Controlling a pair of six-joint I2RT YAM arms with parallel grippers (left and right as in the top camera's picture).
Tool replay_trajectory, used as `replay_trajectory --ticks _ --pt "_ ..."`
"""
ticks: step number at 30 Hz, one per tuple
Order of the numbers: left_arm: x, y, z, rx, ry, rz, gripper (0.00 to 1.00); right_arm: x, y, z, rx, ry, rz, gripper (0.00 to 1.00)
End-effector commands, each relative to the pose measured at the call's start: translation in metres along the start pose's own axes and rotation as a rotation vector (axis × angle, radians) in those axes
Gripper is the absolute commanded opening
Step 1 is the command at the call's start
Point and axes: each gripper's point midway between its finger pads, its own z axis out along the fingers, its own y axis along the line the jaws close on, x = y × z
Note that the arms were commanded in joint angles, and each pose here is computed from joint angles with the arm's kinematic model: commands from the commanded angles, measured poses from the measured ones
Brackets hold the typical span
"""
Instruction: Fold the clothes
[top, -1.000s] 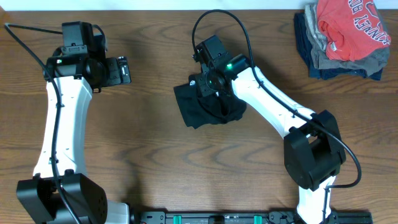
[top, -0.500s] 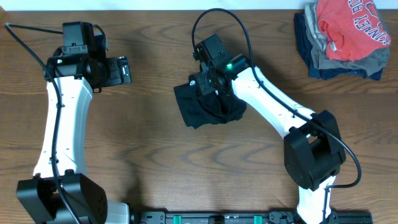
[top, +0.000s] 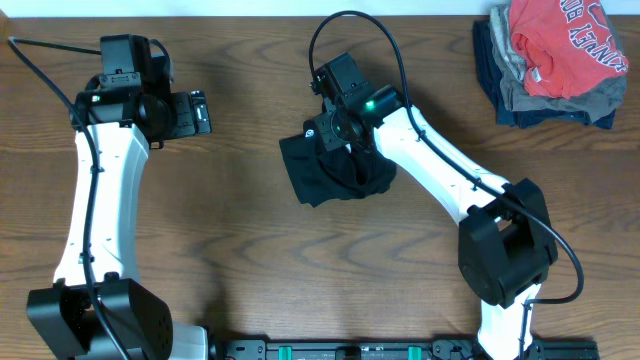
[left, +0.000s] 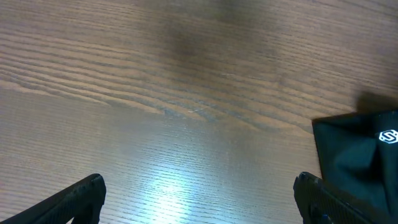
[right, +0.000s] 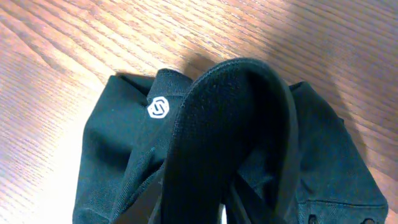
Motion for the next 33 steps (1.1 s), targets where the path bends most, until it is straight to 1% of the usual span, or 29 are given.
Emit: replay_trajectory --ticks 1,7,11,14,15,16,20,22,29,33 --pt "-0.006 0.004 -0.001 -0.017 -0.011 0.002 0.98 -0.018 -0.001 -0.023 0.017 -0.063 0.003 0.25" --pt "-0.007 0.004 -0.001 -0.016 -0.014 0.002 0.98 -0.019 -0.009 -0.035 0.025 -0.066 0.016 0.27" --pt "-0.007 0.004 -0.001 -0.016 -0.014 0.002 0.98 -0.019 -0.012 -0.045 0.027 -0.071 0.021 0.31" --pt "-0.007 0.004 -0.001 -0.016 -0.015 0.002 0.98 -0.017 -0.012 -0.046 0.027 -0.063 0.021 0.31" --pt "-0.007 0.004 -0.001 -0.016 -0.015 0.002 0.98 -0.016 -0.012 -0.046 0.029 -0.058 0.021 0.30" --pt "-0.007 0.004 -0.001 -0.016 -0.015 0.002 0.98 -0.014 -0.012 -0.045 0.029 -0.053 0.021 0.26" --pt "-0.008 0.004 -0.001 -0.016 -0.018 0.003 0.98 -0.014 -0.012 -0.045 0.030 -0.051 0.022 0.09" --pt "-0.008 0.004 -0.001 -0.016 -0.019 0.003 0.98 -0.014 -0.012 -0.045 0.029 -0.052 0.021 0.02" --pt "-0.008 0.004 -0.001 -0.016 -0.020 0.002 0.98 -0.013 -0.007 -0.045 0.021 -0.051 0.012 0.01" --pt "-0.010 0.004 -0.001 -0.016 -0.026 0.002 0.98 -0.022 0.012 -0.050 -0.024 -0.083 -0.009 0.01"
